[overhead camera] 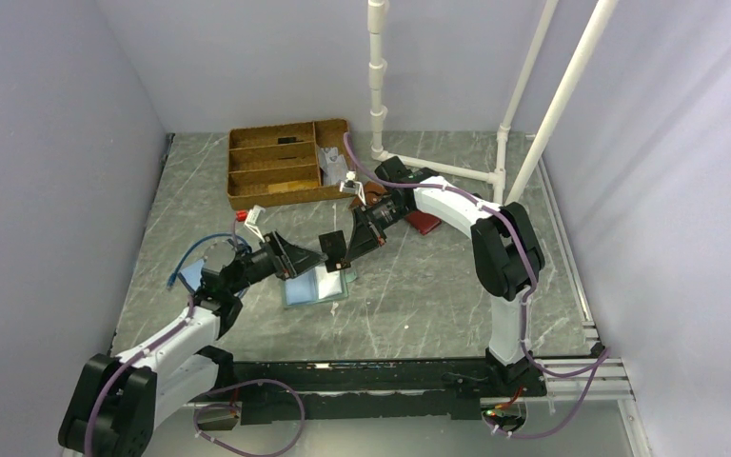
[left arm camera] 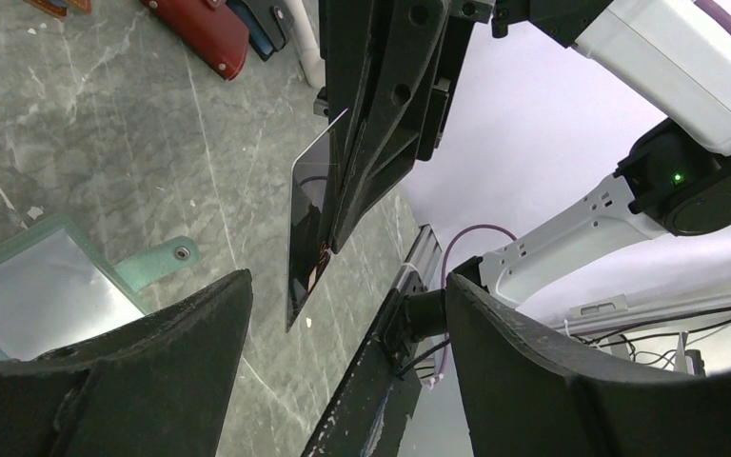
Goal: Take the credit cards out of the card holder
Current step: Remove the credit card from the card holder.
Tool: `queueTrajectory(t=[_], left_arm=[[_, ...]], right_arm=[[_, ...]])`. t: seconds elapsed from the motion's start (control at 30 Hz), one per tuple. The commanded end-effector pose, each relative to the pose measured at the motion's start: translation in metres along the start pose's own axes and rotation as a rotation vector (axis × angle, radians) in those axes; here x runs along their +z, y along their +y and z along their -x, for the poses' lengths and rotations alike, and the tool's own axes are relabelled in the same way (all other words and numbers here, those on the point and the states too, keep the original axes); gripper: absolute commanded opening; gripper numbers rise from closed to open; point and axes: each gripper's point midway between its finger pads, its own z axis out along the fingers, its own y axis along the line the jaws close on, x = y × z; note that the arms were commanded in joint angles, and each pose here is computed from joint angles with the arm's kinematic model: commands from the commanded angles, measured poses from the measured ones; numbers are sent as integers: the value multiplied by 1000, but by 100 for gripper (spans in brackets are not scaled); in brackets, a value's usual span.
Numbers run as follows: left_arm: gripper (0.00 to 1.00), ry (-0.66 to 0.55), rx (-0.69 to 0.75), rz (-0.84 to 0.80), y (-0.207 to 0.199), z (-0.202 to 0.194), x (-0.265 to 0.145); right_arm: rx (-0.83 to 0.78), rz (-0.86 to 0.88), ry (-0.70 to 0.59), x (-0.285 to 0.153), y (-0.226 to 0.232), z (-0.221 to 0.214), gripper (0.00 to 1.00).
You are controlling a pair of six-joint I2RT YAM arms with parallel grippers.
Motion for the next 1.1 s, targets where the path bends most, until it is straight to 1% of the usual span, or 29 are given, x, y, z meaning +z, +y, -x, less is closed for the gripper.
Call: queueTrajectory(t=[0.0, 0.27, 0.53, 0.63, 0.73, 0.8, 0.87, 0.9, 1.0, 1.07], left_arm=[[78, -16, 39, -24, -6, 3, 4], [75, -15, 45, -18, -7, 0, 10], [64, 6, 36, -19, -5, -4, 16], [54, 11, 36, -24, -5, -5, 18], [38, 15, 41, -30, -6, -5, 20], [23, 19, 46, -35, -6, -5, 21], [5, 24, 56, -45, -8, -5, 21], [0, 26, 62, -50, -9, -5, 21], [0, 24, 64, -24, -4, -6, 21], [0, 9, 75, 7, -1, -4, 19]], right_arm=[[-57, 41, -21, -1, 10, 12, 0], [-53, 56, -23, 0, 12, 12, 0], [-54, 59, -24, 0, 12, 12, 0], [-50, 61, -25, 0, 12, 11, 0], [-47, 63, -23, 1, 12, 10, 0], [-45, 62, -21, 1, 11, 10, 0], [-42, 61, -21, 1, 10, 10, 0], [-43, 58, -20, 1, 10, 9, 0], [-49, 50, -17, 0, 10, 10, 0], [-55, 35, -12, -1, 10, 10, 9]])
